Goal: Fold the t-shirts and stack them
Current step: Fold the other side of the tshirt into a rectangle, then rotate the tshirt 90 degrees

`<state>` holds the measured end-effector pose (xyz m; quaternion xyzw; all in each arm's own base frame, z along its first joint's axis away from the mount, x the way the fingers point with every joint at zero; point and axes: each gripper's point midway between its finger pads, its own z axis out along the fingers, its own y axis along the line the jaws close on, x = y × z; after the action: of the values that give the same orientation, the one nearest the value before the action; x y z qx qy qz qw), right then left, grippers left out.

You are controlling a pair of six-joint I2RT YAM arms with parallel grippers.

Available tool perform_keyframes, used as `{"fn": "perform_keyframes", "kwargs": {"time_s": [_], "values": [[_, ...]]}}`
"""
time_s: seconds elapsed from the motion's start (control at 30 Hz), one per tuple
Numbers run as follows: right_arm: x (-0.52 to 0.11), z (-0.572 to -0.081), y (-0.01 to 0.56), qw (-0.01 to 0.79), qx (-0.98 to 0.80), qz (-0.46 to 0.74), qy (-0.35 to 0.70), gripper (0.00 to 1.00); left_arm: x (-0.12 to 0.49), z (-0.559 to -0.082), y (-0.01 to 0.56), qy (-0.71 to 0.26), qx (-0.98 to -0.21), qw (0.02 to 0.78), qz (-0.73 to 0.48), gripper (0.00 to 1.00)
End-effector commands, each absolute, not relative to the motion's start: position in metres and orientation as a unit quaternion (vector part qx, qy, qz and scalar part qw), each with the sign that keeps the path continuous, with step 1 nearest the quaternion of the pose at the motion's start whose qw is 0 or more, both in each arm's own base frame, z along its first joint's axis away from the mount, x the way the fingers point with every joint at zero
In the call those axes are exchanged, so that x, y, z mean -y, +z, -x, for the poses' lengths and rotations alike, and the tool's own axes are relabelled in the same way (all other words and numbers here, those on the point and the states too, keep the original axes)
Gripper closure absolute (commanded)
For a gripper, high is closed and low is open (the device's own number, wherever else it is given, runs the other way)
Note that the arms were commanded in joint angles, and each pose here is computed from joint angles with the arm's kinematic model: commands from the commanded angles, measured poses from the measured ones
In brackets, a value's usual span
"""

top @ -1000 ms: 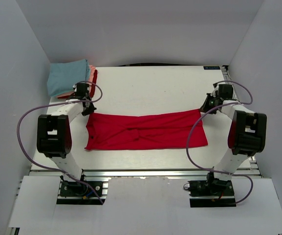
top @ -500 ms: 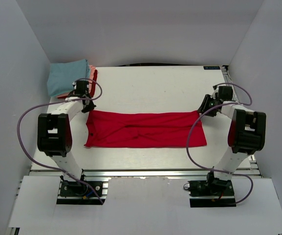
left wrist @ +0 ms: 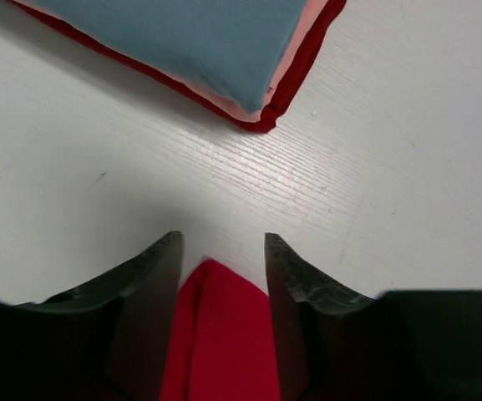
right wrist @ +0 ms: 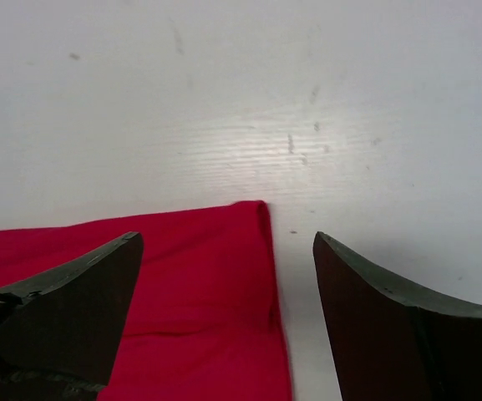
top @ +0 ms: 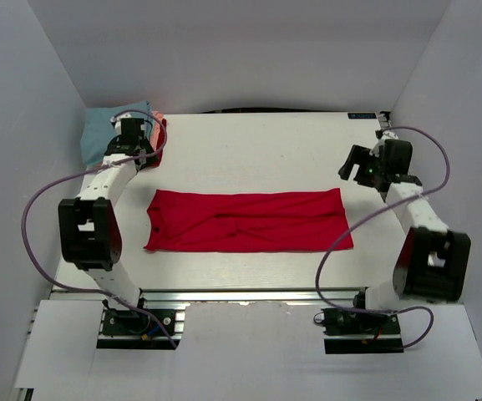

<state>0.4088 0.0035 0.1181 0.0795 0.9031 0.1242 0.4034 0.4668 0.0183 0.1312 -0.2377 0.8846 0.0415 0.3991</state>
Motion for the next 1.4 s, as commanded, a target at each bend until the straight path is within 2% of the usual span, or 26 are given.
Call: {"fn": "perform_keyframes", "kwargs": {"time_s": [0.0, 0.07, 0.1, 0.13, 0.17, 0.2, 0.33, 0.47, 0.5, 0.6, 0.83, 1.23, 1.37], "values": [[-0.022, -0.4, 0.171, 0.492, -0.862, -0.032, 0.118, 0.11, -0.017, -0.458, 0.192, 0.017, -0.862, 0.446, 0.239, 0.47], [-0.042, -0.393, 0.178, 0.488, -0.856, -0.017, 0.169, 0.11, 0.0, -0.44, 0.191, -0.026, -0.872, 0.433, 0.226, 0.5], [-0.049, -0.386, 0.171, 0.465, -0.866, -0.011, 0.185, 0.28, 0.02, -0.431, 0.187, -0.075, -0.88, 0.419, 0.208, 0.52], [-0.058, -0.387, 0.175, 0.461, -0.867, 0.012, 0.189, 0.54, 0.027, -0.413, 0.167, -0.086, -0.892, 0.389, 0.215, 0.53], [-0.058, -0.387, 0.171, 0.453, -0.873, 0.016, 0.177, 0.79, 0.032, -0.4, 0.172, -0.097, -0.889, 0.392, 0.218, 0.54], [-0.06, -0.387, 0.17, 0.449, -0.877, 0.023, 0.168, 1.0, 0.044, -0.39, 0.168, -0.116, -0.89, 0.383, 0.219, 0.54], [-0.067, -0.392, 0.154, 0.432, -0.887, 0.037, 0.16, 1.0, 0.061, -0.351, 0.146, -0.13, -0.892, 0.365, 0.234, 0.54], [-0.08, -0.395, 0.114, 0.369, -0.911, 0.048, 0.179, 1.0, 0.069, -0.318, 0.114, -0.102, -0.905, 0.337, 0.24, 0.54], [-0.082, -0.395, 0.109, 0.365, -0.912, 0.049, 0.179, 0.99, 0.07, -0.314, 0.109, -0.097, -0.907, 0.331, 0.24, 0.55], [-0.088, -0.392, 0.085, 0.337, -0.921, 0.052, 0.187, 0.86, 0.073, -0.301, 0.094, -0.085, -0.909, 0.318, 0.257, 0.55], [-0.087, -0.384, 0.036, 0.291, -0.938, 0.048, 0.18, 0.86, 0.076, -0.28, 0.039, -0.044, -0.925, 0.272, 0.261, 0.56], [-0.065, -0.342, 0.0, 0.228, -0.966, -0.013, 0.123, 0.81, 0.071, -0.326, 0.008, 0.048, -0.93, 0.264, 0.251, 0.63], [-0.059, -0.32, 0.001, 0.211, -0.97, -0.052, 0.11, 0.79, 0.08, -0.363, 0.005, 0.055, -0.931, 0.268, 0.24, 0.64]]}}
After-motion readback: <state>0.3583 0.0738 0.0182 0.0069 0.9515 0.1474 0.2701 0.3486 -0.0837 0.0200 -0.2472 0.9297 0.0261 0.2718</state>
